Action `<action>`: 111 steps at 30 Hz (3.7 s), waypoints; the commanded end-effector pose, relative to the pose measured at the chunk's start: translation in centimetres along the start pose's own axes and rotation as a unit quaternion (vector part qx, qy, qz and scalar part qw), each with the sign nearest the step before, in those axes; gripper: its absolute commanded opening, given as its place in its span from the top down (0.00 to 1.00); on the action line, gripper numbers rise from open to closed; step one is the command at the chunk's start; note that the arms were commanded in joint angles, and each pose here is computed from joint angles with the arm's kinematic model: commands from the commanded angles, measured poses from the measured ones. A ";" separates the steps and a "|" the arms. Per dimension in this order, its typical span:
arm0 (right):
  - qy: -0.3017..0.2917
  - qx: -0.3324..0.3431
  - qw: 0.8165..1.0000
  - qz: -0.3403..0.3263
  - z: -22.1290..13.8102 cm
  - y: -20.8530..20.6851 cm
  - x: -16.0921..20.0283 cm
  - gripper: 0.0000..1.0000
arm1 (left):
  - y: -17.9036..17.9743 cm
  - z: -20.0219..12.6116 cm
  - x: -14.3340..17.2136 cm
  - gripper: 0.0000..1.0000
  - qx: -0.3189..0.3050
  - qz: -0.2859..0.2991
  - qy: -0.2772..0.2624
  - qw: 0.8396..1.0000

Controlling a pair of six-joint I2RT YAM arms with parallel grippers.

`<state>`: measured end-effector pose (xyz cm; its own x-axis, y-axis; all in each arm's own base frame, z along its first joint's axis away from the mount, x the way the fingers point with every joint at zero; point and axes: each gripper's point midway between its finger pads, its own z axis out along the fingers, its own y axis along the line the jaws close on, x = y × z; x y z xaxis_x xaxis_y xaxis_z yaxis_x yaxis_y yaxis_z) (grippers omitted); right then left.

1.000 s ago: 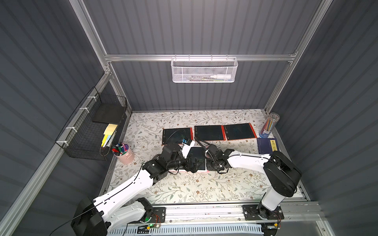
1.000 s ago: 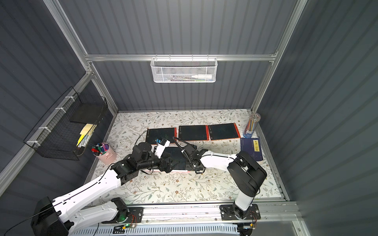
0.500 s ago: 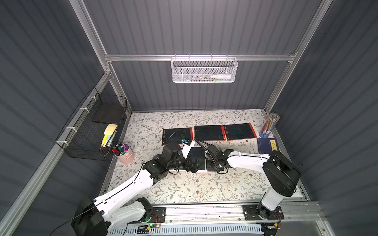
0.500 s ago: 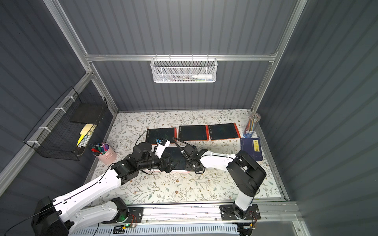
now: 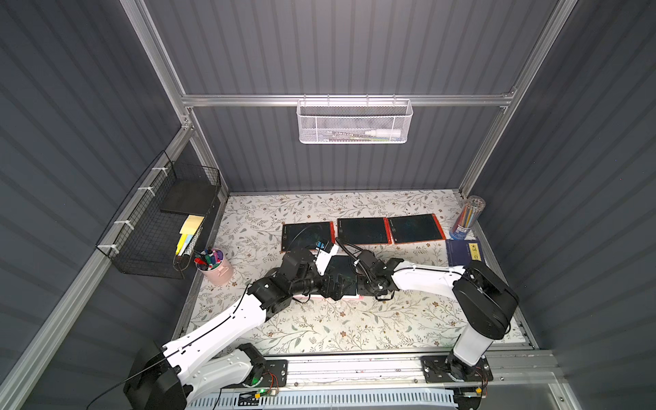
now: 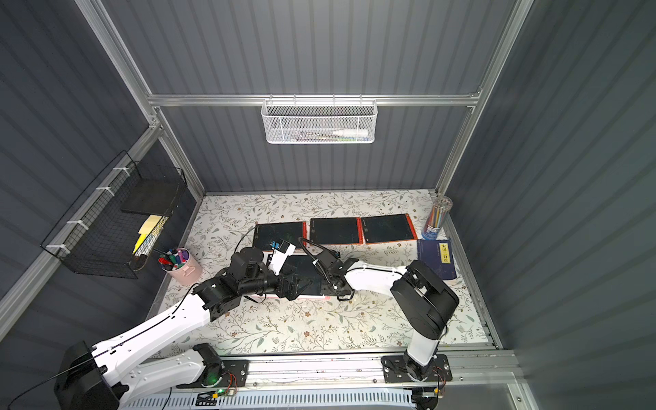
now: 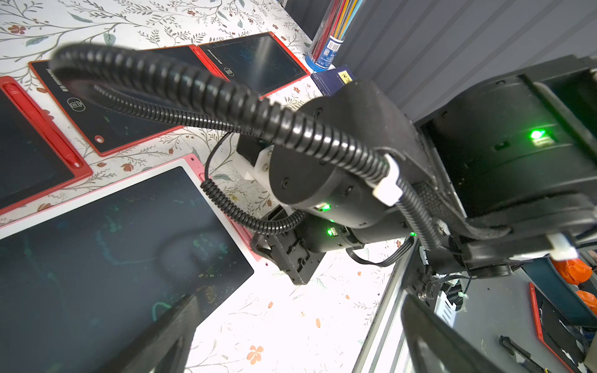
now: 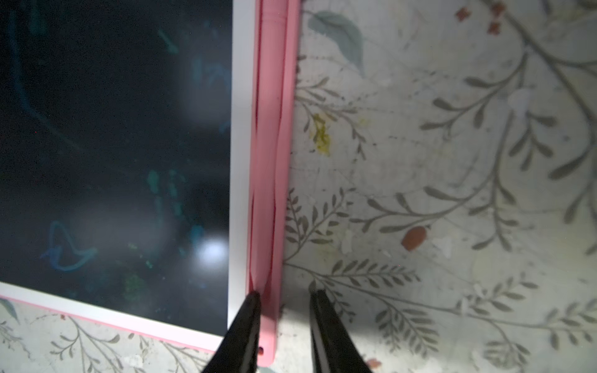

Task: Place the stylus back onto the writing tablet
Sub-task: Adjust the stylus on the writing tablet.

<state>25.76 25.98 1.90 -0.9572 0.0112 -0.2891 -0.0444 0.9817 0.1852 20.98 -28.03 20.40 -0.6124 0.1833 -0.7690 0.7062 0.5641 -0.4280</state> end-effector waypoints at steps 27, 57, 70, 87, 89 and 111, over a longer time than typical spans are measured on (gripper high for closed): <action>-0.043 -0.015 0.999 0.009 -2.2 -0.8 -6.8 0.85 | -0.4 0.1 -0.7 0.01 0.011 0.017 -0.008 1.000; 0.007 -0.001 1.000 0.003 2.6 0.5 -6.5 1.00 | -0.4 0.1 -0.7 0.01 0.013 0.019 -0.008 1.000; 0.026 0.038 0.999 -0.003 3.4 -0.9 -5.2 1.00 | -0.4 0.1 -0.6 0.01 0.013 0.017 -0.008 1.000; -0.080 -0.037 0.996 -0.012 -3.2 2.1 -10.5 0.99 | -1.9 -1.8 -5.1 0.01 0.014 0.025 -0.075 0.997; -0.093 -0.038 0.995 -0.015 -4.6 1.9 -11.1 0.96 | -2.2 -2.1 -6.4 0.01 0.013 0.029 -0.090 0.995; -0.227 0.018 0.972 -0.064 -14.6 -5.0 -11.5 0.01 | -0.7 -5.3 -15.9 0.01 -0.071 0.035 -0.291 0.953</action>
<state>32.78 20.08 17.31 -0.7576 0.0042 -0.6527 -0.1477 0.9729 0.1778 27.30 -28.60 33.04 -0.3307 -0.1438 -0.9327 0.6928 0.6341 -0.3434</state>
